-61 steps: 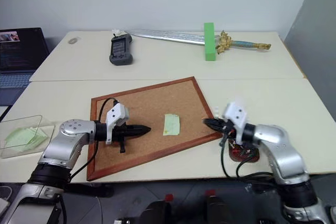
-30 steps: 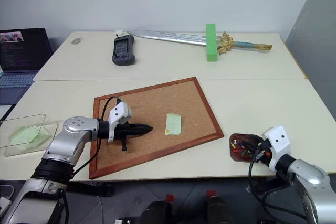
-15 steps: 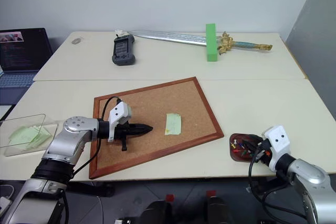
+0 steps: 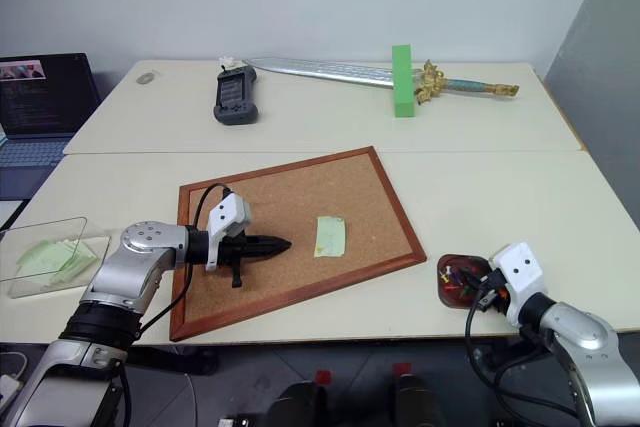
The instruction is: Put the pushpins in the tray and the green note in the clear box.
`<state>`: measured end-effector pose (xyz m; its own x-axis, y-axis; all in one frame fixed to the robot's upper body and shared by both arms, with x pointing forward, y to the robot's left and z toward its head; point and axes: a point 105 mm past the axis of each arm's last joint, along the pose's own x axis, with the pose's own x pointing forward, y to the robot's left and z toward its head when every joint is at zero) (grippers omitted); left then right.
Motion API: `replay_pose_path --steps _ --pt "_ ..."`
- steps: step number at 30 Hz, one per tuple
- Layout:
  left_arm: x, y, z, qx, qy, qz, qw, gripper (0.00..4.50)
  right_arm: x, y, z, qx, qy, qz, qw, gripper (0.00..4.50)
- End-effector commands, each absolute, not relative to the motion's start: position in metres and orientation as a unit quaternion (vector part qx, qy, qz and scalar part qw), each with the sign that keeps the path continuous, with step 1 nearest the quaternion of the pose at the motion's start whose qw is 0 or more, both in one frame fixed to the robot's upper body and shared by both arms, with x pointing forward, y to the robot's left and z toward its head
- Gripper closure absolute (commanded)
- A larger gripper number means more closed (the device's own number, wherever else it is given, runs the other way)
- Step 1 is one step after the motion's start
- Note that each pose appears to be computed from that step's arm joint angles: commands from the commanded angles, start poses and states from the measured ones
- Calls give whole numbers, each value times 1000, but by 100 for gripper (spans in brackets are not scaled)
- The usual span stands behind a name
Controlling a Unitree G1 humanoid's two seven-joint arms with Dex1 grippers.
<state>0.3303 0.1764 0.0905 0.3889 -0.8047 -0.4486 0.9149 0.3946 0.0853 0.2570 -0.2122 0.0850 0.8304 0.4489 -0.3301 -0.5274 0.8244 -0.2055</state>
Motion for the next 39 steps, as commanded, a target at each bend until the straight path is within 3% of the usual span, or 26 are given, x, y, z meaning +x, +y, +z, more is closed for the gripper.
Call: replay_pose_path --steps 1,12,18,23,28,33,39 --pt "330 178 85 173 183 -521 816 450 261 -218 99 -163 110 251 948 314" --pt "331 176 84 171 181 -522 815 450 262 -220 114 -165 85 256 949 314" --pt "332 175 84 171 180 -523 815 450 252 -203 122 -85 82 308 944 314" --pt "334 175 84 172 179 -522 816 450 248 -162 136 -80 68 400 910 314" --pt "335 174 85 173 179 -524 814 450 272 -121 142 -131 37 452 882 314" --pt "338 174 88 177 174 -523 816 450 299 -75 147 -147 -3 494 857 207" --pt "335 176 88 175 174 -519 818 450 316 -34 139 -142 -17 537 831 198"
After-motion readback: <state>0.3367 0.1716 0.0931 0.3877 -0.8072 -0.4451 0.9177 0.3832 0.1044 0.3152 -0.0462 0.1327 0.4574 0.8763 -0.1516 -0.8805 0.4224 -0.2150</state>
